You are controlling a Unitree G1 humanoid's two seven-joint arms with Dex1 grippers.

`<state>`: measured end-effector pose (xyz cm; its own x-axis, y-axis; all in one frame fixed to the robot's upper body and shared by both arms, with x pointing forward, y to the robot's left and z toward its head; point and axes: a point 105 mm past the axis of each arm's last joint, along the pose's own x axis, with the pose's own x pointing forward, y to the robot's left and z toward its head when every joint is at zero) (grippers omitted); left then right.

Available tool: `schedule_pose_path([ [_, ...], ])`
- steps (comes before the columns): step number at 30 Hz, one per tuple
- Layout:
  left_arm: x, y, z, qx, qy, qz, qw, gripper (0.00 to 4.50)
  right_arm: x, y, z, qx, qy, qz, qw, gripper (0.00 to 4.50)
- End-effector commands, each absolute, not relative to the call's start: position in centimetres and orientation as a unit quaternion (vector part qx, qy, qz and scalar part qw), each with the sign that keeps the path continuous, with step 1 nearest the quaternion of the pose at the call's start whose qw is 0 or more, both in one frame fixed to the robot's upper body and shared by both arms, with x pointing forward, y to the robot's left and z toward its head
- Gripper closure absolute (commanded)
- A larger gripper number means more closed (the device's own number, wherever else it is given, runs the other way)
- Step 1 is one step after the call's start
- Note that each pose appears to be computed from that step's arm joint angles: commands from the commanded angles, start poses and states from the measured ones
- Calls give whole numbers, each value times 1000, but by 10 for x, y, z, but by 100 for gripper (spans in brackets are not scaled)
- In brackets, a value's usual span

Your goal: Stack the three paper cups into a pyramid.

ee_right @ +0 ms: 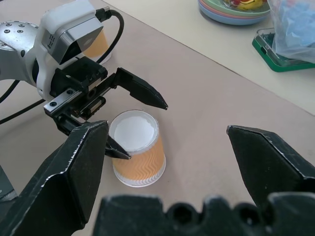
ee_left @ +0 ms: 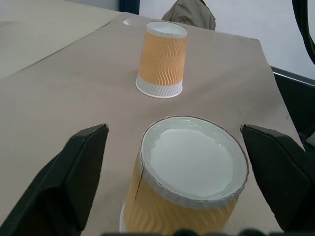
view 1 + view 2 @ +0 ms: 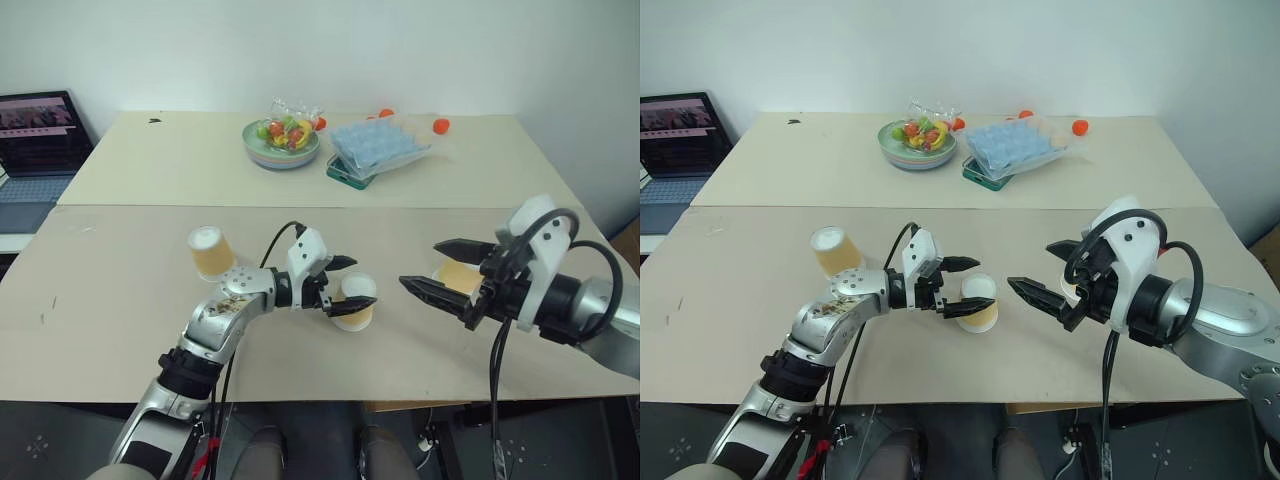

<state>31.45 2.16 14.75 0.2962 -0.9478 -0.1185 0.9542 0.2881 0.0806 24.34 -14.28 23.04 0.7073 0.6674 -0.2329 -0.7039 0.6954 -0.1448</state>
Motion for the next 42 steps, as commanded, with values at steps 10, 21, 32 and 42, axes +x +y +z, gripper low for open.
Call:
schedule_pose_path([
  [10, 329, 7, 270, -7, -106, -573, 813, 10, 245, -140, 242, -125, 53, 382, 914, 0],
  [21, 371, 90, 329, 51, -141, -351, 924, 10, 252, -134, 237, -127, 60, 408, 902, 0],
  [32, 355, 176, 320, 67, -133, -139, 979, 10, 264, -127, 228, -132, 75, 448, 881, 0],
  [42, 319, 219, 253, 98, -121, -68, 985, 10, 272, -122, 224, -137, 81, 478, 864, 0],
])
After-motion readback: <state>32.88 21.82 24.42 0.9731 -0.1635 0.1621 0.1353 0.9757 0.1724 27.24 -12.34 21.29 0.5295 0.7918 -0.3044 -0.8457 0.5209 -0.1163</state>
